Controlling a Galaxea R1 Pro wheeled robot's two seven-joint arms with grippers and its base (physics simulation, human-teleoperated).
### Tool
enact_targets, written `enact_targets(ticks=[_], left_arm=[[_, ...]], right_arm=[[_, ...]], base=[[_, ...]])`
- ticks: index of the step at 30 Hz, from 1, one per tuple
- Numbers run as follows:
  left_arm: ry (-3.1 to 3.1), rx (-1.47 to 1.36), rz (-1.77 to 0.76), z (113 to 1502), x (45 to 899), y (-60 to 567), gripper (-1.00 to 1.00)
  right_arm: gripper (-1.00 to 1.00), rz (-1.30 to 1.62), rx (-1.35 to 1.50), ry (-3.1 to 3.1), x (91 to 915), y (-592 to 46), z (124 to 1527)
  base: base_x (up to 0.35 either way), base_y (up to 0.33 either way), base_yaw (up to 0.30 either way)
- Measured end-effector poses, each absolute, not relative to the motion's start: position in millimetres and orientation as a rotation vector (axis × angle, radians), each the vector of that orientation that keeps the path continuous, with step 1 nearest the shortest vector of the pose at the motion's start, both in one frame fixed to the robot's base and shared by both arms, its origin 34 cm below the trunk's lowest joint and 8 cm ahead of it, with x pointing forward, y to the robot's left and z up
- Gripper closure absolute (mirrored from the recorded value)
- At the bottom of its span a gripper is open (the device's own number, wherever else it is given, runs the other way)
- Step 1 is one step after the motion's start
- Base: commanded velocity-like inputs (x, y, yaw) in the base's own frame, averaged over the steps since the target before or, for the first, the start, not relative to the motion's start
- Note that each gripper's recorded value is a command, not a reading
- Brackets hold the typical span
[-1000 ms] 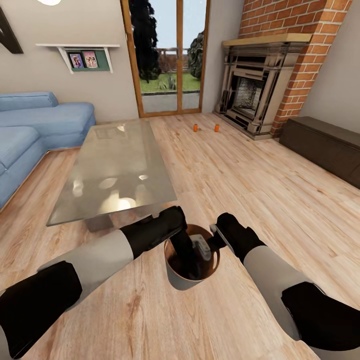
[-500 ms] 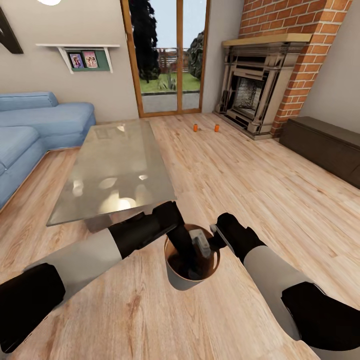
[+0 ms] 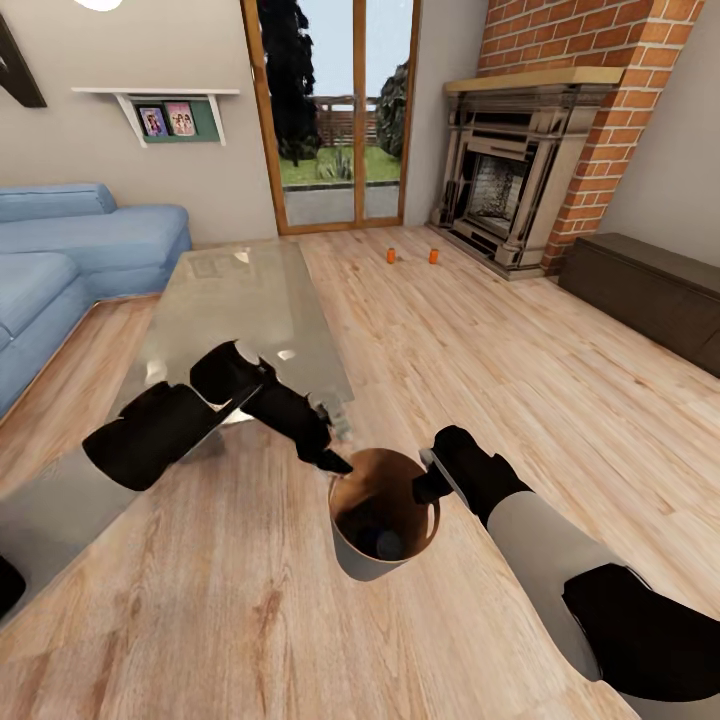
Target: Put the three can of soda from the living room inside the tash can in the kitchen.
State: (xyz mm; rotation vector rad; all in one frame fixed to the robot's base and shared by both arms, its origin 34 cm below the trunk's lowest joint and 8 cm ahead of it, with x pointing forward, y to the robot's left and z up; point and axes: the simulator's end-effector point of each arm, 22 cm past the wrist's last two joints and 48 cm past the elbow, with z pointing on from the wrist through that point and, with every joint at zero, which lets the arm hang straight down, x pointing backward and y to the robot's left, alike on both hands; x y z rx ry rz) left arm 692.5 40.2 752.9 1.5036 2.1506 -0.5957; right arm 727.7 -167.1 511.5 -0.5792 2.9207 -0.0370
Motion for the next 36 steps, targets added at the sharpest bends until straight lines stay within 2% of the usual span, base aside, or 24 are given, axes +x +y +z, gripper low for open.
enact_targets(ticks=[5,13,17,25,36], left_arm=[[2.167,1.335,-0.688,781,710,96,-1.0],[2.086,1.082,-0.743,803,739,148,-1.0],[2.159,0.969,-0.613,767,759,180,-1.0],[2.275,0.633,-0.088,622,780,301,-1.0],[2.279,0.458,0.005,486,713,338,-1.0]], right_arm=[[1.0,-0.037,-0.582,2.921,727,-167,511],[1.0,-0.049,-0.575,2.923,728,-173,511],[1.0,-0.054,-0.564,2.928,728,-179,510],[1.0,-0.114,-0.511,2.947,727,-218,505],[1.0,-0.187,-0.406,2.967,695,-303,467]], base=[[0.0,0.0,0.0],[0.0,0.0,0.0],[0.0,0.0,0.0],[0.0,0.0,0.0],[0.0,0.0,0.0]])
